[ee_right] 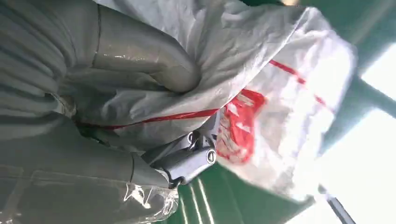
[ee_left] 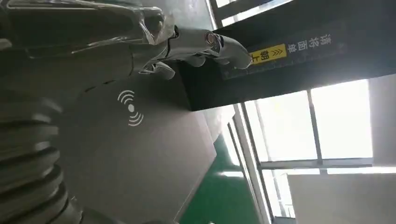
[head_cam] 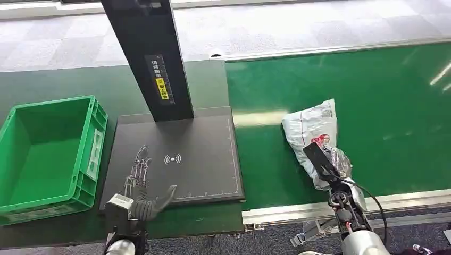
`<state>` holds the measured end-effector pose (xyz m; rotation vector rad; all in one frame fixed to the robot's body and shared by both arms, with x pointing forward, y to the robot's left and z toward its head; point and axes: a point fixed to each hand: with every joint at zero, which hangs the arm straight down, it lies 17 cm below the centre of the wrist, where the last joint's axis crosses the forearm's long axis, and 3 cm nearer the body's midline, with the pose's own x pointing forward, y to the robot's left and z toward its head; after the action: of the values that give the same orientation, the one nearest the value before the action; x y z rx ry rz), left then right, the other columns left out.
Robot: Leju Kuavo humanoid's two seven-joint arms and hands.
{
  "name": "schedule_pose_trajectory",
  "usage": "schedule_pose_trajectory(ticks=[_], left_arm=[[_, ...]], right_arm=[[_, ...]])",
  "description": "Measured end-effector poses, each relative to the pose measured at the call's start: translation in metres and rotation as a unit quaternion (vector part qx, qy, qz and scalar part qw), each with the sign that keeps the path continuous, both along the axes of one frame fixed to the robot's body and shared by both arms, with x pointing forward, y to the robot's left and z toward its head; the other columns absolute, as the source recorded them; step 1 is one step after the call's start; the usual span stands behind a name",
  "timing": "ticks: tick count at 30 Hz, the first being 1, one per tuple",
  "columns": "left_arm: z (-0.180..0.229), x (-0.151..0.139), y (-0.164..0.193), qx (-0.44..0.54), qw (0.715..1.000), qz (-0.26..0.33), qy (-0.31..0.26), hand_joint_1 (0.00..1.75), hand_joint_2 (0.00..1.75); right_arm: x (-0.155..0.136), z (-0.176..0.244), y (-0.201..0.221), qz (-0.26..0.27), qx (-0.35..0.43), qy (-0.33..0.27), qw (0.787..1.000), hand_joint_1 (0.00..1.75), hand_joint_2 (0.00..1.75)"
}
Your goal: Moved the parcel from conveyor to table for the left to box.
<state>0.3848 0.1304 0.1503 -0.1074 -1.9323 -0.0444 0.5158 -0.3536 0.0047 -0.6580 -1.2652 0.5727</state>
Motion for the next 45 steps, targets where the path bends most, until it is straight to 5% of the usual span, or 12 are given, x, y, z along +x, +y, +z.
schedule_pose_trajectory(ticks=[8, 13, 21, 30, 31, 32, 33, 45], left_arm=[[0.01, 0.003, 0.024, 0.008, 0.999, 0.036, -0.015, 0.0, 1.75], [0.012, 0.005, 0.035, 0.01, 0.999, 0.05, -0.02, 0.0, 1.75], [0.022, 0.012, 0.037, 0.009, 0.998, 0.053, -0.031, 0.0, 1.75], [0.024, 0.025, 0.038, 0.007, 0.998, 0.062, -0.03, 0.0, 1.75], [0.023, 0.026, 0.04, 0.004, 0.997, 0.066, -0.026, 0.0, 1.75], [0.022, 0.028, 0.042, 0.002, 0.997, 0.07, -0.023, 0.0, 1.75], [0.02, 0.029, 0.044, -0.002, 0.997, 0.075, -0.018, 0.0, 1.75], [0.007, 0.042, 0.073, -0.011, 0.993, 0.119, 0.007, 0.0, 1.75]], right_arm=[[-0.012, 0.143, 0.057, 0.048, -0.009, -0.221, 0.974, 1.75, 1.75], [-0.025, 0.2, 0.112, 0.112, 0.024, -0.286, 0.951, 1.75, 1.75], [-0.03, 0.218, 0.215, 0.224, 0.071, -0.279, 0.931, 1.75, 1.75], [-0.042, 0.195, 0.345, 0.347, 0.12, -0.2, 0.908, 1.75, 1.75], [-0.045, 0.192, 0.356, 0.359, 0.124, -0.192, 0.905, 0.63, 1.75], [-0.048, 0.19, 0.364, 0.368, 0.127, -0.185, 0.902, 0.63, 1.75], [-0.052, 0.187, 0.374, 0.376, 0.131, -0.176, 0.9, 0.0, 1.75], [-0.057, 0.161, 0.392, 0.376, 0.196, -0.109, 0.899, 0.0, 1.75]])
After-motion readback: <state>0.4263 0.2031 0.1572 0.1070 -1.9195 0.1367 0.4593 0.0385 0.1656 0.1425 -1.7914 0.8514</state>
